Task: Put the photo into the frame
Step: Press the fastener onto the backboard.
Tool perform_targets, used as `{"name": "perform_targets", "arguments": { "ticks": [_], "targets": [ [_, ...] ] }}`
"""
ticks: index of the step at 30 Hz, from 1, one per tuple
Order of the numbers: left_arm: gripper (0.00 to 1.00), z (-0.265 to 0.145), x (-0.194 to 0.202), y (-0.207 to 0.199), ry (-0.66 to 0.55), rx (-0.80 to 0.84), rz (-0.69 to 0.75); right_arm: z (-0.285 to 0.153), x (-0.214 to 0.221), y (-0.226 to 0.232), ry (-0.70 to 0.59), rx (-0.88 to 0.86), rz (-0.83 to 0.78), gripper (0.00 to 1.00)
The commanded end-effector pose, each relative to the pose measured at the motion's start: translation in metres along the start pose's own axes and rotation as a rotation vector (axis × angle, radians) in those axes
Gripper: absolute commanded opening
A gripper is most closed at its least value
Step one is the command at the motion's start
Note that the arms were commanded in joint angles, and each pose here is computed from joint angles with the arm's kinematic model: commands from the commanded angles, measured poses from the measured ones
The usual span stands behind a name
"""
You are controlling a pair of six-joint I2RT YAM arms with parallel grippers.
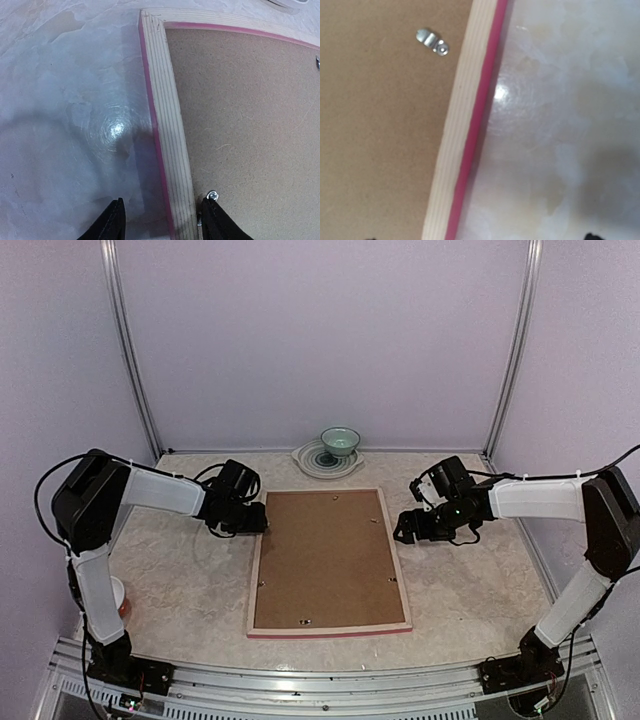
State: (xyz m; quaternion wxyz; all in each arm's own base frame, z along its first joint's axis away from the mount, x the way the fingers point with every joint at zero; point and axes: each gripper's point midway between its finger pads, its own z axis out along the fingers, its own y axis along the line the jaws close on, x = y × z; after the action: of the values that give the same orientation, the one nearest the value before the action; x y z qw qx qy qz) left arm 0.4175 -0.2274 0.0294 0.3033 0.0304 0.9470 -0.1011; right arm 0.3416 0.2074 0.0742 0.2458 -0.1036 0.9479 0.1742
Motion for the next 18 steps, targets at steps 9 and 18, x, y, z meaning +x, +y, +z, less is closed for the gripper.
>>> {"name": "perform_targets", "arguments": {
  "ticks": [9, 18],
  "targets": [
    [0.52, 0.0116, 0.0107, 0.0006, 0.058, -0.050, 0.051, -0.0083, -0.0106, -0.0011, -0.035, -0.006, -0.001, 0.89],
    [0.52, 0.0066, 0.0118, -0.0056, 0.046, -0.033, 0.063, -0.0073, -0.0080, -0.0023, -0.031, -0.008, 0.002, 0.89]
  ]
}}
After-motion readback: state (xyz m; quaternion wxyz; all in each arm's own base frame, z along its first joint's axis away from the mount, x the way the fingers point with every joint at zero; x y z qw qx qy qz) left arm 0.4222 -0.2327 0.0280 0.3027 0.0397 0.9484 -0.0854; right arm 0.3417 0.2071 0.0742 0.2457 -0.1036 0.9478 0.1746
